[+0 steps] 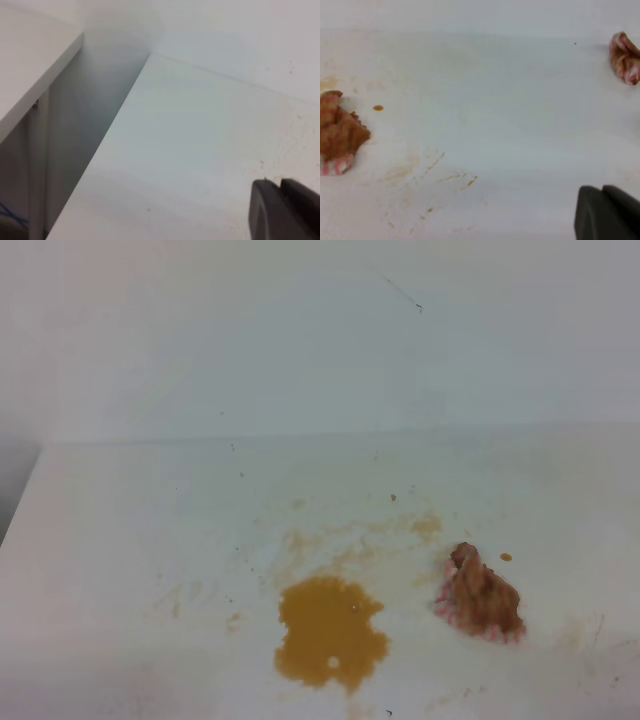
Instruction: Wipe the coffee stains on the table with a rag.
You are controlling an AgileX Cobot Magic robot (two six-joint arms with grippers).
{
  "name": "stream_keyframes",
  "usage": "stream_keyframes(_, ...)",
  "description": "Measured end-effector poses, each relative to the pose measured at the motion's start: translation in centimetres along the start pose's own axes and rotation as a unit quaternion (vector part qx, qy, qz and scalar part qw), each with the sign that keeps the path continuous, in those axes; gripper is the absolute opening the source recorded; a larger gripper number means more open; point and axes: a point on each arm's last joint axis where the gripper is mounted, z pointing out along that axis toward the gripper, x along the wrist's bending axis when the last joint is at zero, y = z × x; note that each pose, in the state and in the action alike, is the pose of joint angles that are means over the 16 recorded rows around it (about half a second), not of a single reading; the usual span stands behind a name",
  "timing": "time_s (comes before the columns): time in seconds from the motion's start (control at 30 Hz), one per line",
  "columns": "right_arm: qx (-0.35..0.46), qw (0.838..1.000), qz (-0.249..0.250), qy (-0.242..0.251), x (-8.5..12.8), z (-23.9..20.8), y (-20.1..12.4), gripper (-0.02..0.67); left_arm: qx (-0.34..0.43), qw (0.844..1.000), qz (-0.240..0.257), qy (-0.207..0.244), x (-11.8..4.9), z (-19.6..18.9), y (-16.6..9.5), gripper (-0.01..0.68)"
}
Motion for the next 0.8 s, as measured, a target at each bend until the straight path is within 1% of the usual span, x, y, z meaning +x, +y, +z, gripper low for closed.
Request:
stream_keyframes(0.23, -0.086, 0.996, 0.03, -0.008, -0.2, -0.1, 1.5, -0.002, 0.0, 1.0, 0.0, 0.0, 0.0, 0.0, 0.0, -0.003)
stream_keyframes(0.4, -0.166, 0.985, 0.049, -0.022, -0.5, -0.5, 2.9, -0.002, -0.001, 1.0, 0.0, 0.0, 0.0, 0.0, 0.0, -0.003)
stream_keyframes(0.5, -0.201, 0.978, 0.054, -0.029, -0.7, -0.8, 3.6, -0.002, -0.001, 1.0, 0.0, 0.0, 0.0, 0.0, 0.0, -0.003)
stream_keyframes(0.67, -0.227, 0.972, 0.053, -0.031, -0.8, -1.5, 5.2, -0.002, -0.001, 1.0, 0.0, 0.0, 0.0, 0.0, 0.0, -0.003)
stream_keyframes(0.8, -0.214, 0.975, 0.048, -0.023, -0.8, -2.0, 6.9, -0.002, -0.002, 1.0, 0.0, 0.0, 0.0, 0.0, 0.0, -0.003)
